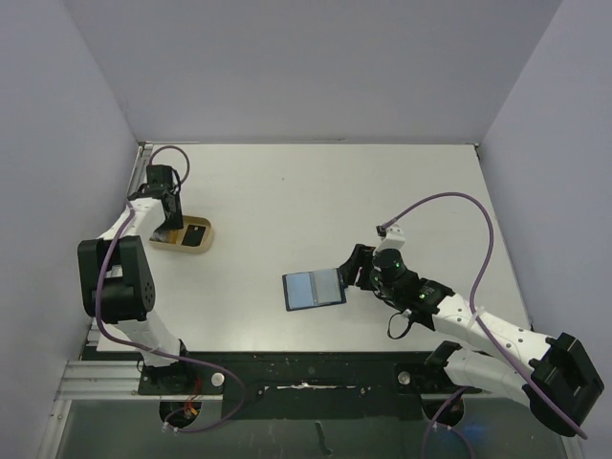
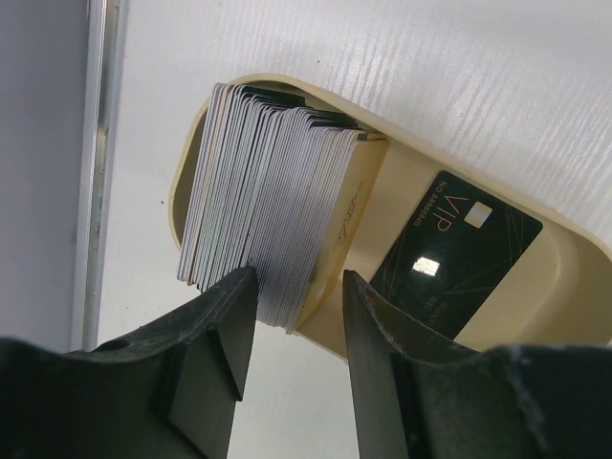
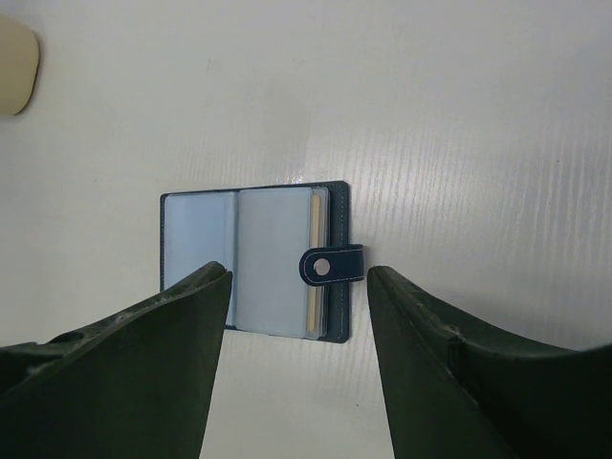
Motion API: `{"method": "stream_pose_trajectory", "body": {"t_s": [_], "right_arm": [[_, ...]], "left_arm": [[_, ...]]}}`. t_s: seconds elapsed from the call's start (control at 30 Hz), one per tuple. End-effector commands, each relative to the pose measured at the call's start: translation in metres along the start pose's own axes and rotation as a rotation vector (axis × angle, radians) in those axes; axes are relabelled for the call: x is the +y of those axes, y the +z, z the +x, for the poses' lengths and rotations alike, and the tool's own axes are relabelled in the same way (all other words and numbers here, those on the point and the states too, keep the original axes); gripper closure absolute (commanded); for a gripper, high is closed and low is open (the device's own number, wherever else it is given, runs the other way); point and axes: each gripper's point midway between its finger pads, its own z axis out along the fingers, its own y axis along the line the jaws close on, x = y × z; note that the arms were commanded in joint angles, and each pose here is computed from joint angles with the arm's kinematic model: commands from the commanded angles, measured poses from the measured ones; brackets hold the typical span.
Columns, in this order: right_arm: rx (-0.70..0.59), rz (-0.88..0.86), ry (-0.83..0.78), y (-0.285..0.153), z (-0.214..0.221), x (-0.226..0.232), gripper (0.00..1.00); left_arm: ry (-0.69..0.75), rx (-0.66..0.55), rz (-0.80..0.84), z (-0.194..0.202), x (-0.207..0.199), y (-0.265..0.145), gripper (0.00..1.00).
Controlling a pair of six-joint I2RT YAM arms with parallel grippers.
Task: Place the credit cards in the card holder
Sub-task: Pick up the credit card from the storage box.
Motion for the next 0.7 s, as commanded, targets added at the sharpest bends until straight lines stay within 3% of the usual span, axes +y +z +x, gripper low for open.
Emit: {"method": "stream_pose_trajectory", "body": {"t_s": [0.0,0.4,0.67], "right_arm": [[-0.051,-0.034,0.009,0.0015,-0.014,0.0083,0.4],[-0.048,-0.033,0.01,0.0018,-0.0128,0.0067,0.4],[-0.048,-0.037,0.006,0.0007,-0.0133,0.0069,0.4]], "left_arm": [[-0.004,-0.055,-0.036,-0.0237,0.0094,-0.0067,0.61],[0.019,-0.035,-0.07,-0.0195,0.0114,-0.0047,0.62],[0.031,-0.034,-0.096,-0.02,0.0131,-0.0072,0.7]]}}
